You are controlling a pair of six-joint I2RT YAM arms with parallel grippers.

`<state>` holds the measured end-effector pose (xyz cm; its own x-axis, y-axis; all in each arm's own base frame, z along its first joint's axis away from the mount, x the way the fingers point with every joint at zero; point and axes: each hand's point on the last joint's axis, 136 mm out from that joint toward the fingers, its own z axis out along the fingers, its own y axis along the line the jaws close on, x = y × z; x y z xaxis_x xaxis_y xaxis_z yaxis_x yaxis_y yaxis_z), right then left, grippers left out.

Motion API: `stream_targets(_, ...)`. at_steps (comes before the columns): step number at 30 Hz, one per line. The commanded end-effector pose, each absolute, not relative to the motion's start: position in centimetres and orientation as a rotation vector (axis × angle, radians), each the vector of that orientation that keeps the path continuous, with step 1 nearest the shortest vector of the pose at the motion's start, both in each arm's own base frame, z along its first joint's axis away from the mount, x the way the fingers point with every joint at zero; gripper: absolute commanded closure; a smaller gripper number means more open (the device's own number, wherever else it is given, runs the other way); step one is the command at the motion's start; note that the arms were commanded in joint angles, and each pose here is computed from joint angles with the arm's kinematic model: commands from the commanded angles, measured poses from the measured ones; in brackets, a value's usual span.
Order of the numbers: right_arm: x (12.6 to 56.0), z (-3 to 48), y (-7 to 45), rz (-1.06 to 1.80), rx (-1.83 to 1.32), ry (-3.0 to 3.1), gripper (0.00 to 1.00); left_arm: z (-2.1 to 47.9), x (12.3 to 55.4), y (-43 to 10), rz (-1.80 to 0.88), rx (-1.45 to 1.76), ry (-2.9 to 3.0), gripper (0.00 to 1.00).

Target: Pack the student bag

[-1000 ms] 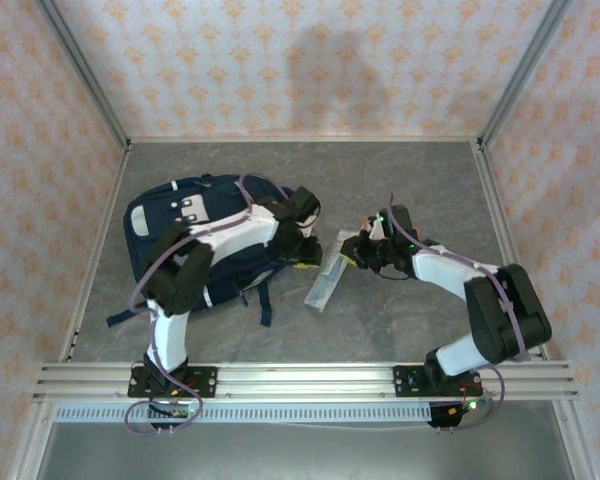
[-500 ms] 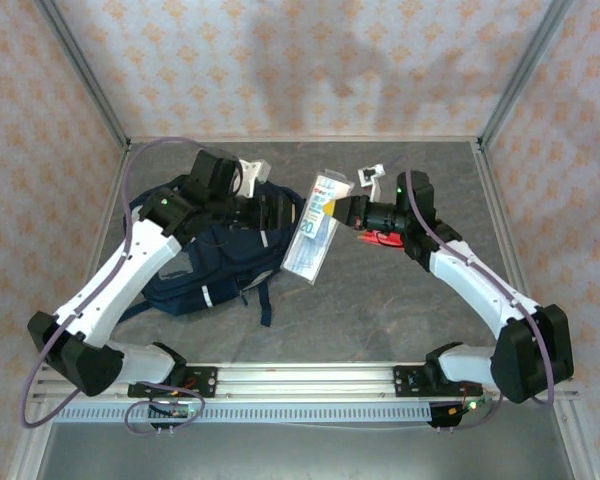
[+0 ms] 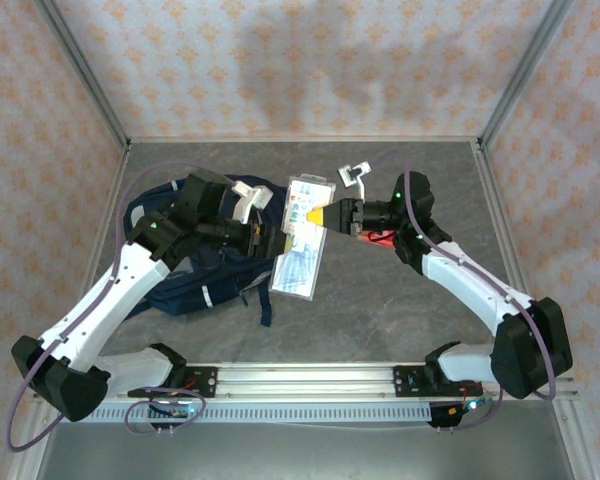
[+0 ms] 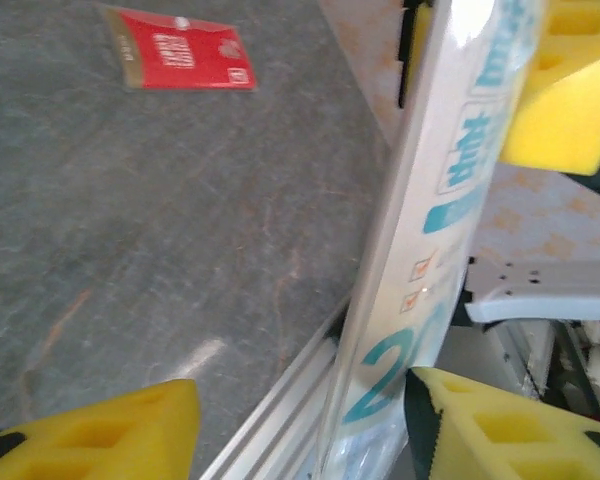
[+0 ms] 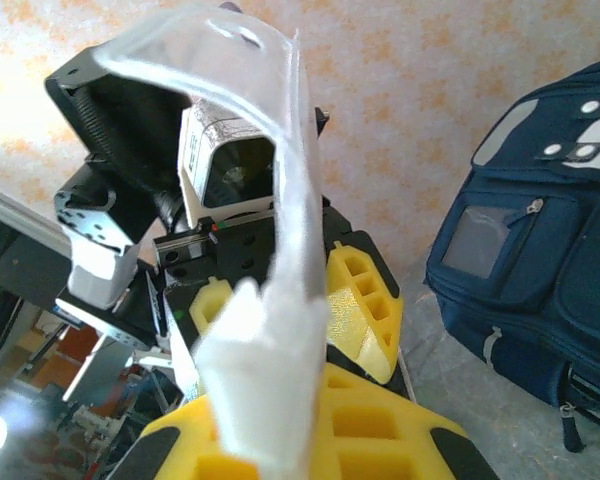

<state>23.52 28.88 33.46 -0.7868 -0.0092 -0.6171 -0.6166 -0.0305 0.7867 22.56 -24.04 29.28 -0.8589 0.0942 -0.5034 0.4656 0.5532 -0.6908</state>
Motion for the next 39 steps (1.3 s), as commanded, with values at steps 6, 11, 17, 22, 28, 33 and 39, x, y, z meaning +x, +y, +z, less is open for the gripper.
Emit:
stream_targets(6, 19.2, 35.3, 28.5, 1.925, -0.804, 1.695, 1.0, 34.4, 19.0, -26.5, -1.514, 0.66, 2.086, 0.47)
stream_targets(11, 17.8, 35.1, 28.8, 1.941, -0.827, 1.686, 1.0, 33.4, 17.5, -27.6, -1.567, 0.744, 2.107, 0.49)
stream_targets(17, 17.7, 34.6, 29.0, 1.929, -0.814, 1.686, 1.0, 33.2, 17.6, -27.9, -1.587, 0.755, 2.099, 0.81)
stream_targets(22, 18.2, 33.8, 29.0, 1.889, -0.774, 1.723, 0.91, 33.2, 17.6, -27.7, -1.578, 0.761, 2.102, 0.99)
stream_targets(28, 22.2, 32.5, 26.8, 1.535, -0.499, 1.831, 0.55, 33.2, 20.6, -26.4, -1.447, 0.573, 2.1, 1.0)
stream_targets(33, 26.2, 32.6, 20.8, 1.263, 0.012, 1.778, 0.38, 35.1, 26.0, -23.6, -1.328, 0.103, 1.926, 1.0)
stream_targets(39, 26.6, 31.9, 20.9, 1.334, 0.176, 1.89, 0.35, 37.3, 28.7, -18.2, -1.256, -0.392, 1.575, 1.0)
